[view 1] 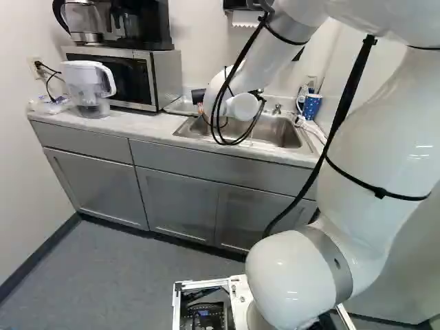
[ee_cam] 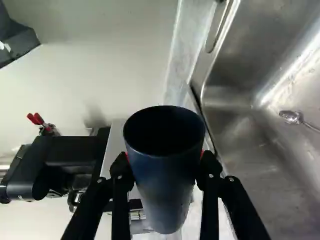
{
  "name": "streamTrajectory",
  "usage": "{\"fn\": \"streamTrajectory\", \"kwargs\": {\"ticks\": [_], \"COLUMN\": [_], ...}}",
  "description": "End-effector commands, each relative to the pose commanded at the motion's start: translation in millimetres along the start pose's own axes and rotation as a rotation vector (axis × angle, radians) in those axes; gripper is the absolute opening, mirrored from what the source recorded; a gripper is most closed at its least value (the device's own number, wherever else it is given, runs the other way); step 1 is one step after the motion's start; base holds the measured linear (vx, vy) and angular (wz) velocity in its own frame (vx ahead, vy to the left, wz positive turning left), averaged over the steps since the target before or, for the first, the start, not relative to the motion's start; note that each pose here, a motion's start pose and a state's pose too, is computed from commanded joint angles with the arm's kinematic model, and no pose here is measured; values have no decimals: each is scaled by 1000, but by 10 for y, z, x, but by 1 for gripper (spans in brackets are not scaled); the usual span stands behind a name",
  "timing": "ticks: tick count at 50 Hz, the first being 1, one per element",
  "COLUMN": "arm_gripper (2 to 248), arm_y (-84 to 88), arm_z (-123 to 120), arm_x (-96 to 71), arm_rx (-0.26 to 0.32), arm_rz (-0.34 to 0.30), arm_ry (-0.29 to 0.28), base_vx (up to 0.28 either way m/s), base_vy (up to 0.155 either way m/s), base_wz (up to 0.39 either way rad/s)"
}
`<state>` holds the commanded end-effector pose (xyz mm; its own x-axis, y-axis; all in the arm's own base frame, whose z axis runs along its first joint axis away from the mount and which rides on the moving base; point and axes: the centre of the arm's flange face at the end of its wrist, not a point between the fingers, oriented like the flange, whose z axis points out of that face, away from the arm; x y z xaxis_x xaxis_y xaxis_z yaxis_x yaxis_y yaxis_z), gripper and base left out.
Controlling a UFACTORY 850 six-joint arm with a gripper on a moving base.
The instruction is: Rinse the cup and place it in the tray
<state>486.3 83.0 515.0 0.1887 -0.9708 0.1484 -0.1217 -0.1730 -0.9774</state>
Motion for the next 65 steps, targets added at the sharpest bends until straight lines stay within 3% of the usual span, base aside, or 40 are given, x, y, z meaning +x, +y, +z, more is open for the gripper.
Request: {"fn": "streamTrajectory", "kwargs": {"ticks": [65], "arm_gripper": [126], "arm_y": [0], "arm_z": [0], "arm_x": [0], "arm_rx": [0], "arm_rz": [-683], "arm_ry": [0], "base_vx": [0], "base_vy": [0], "base_wz": [0]}}
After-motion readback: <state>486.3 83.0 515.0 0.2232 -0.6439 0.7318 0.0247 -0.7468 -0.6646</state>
